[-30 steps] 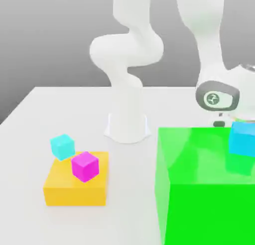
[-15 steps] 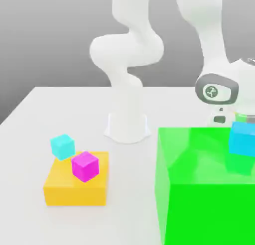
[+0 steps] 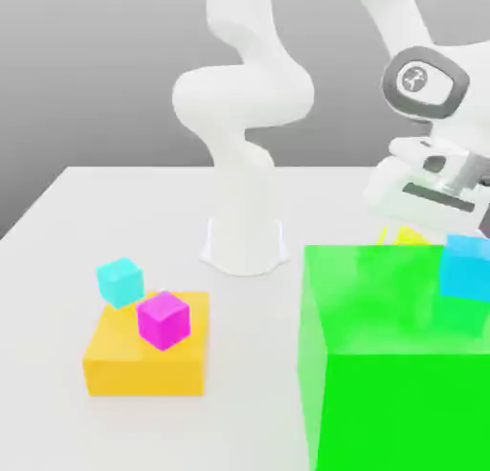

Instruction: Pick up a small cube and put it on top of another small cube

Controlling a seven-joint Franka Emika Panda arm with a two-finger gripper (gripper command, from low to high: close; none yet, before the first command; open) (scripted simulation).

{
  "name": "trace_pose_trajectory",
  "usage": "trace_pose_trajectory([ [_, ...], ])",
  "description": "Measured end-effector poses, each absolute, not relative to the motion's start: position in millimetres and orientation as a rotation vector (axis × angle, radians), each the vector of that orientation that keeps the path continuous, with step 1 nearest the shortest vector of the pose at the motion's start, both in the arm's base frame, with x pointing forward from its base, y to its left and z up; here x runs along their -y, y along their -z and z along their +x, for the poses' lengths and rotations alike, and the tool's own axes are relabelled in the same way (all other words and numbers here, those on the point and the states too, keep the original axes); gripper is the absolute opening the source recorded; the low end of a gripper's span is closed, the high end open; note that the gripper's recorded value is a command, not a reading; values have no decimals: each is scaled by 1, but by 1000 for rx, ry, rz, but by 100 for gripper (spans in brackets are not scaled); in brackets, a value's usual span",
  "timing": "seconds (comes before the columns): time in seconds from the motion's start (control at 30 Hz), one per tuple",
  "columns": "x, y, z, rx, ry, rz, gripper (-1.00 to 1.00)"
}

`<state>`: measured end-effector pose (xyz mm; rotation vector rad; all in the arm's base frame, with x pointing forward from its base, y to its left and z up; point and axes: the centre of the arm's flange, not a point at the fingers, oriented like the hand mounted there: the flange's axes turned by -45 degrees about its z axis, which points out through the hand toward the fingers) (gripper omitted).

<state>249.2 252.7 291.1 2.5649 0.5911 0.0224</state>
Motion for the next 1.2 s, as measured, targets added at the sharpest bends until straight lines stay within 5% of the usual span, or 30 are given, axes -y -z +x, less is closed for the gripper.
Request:
trace_pose_trajectory([
  [0.27, -159, -338, 284, -649, 148, 2382, -100],
  [0.5, -69, -335, 317, -390, 264, 2655, -100],
  [0.9, 102, -320, 326, 538, 37, 3076, -100],
  [1.07, 115, -272, 326, 629, 1, 3080, -100],
  [1.1, 116, -261, 325, 630, 0, 3080, 100],
  [1.2, 116, -261, 325, 630, 0, 3080, 100],
])
